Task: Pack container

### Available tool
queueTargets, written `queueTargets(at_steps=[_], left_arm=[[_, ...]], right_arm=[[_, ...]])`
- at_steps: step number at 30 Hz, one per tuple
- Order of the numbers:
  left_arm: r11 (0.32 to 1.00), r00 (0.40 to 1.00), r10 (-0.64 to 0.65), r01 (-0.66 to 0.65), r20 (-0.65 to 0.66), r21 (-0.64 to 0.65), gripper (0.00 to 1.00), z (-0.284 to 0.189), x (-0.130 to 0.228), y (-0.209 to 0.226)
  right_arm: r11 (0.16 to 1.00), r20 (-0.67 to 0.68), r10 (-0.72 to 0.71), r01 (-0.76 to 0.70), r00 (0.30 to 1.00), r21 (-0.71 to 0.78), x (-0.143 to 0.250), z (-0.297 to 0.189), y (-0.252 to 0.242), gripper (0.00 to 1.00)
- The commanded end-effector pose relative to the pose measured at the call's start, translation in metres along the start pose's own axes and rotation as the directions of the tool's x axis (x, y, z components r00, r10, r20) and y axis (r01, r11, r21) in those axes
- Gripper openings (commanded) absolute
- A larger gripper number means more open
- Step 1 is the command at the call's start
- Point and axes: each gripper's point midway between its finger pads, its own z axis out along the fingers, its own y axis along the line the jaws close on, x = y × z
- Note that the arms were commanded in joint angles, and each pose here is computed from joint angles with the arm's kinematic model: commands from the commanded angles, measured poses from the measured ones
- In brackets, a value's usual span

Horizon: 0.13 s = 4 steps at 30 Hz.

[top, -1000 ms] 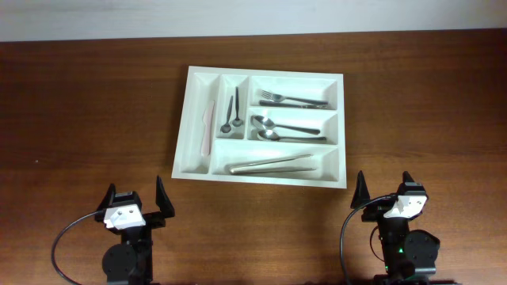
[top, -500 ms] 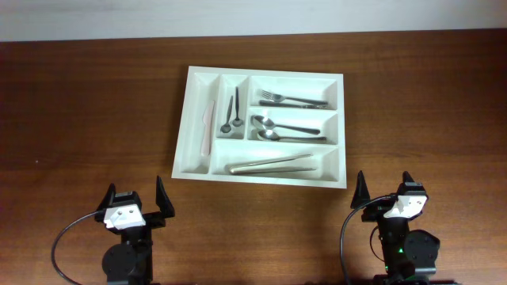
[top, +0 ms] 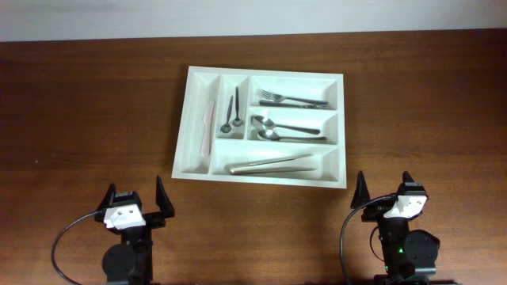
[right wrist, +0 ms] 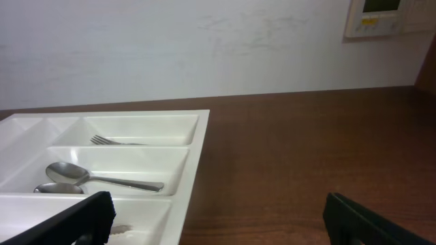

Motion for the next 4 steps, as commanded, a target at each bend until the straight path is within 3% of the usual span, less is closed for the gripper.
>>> queueTargets(at_steps=[1, 4], left_arm=[[1.000, 1.000, -0.009, 0.009, 0.002, -0.011, 0.99, 0.0000, 0.0014, 0.0016], [1.000, 1.000, -0.009, 0.009, 0.002, -0.011, 0.99, 0.0000, 0.0014, 0.0016]], right_arm=[[1.000, -0.005, 0.008, -0.008, 1.000, 0.003, 0.0025, 0.0000, -0.0001, 0.99], [1.000, -0.005, 0.008, -0.008, 1.000, 0.003, 0.0025, 0.0000, -0.0001, 0.99]])
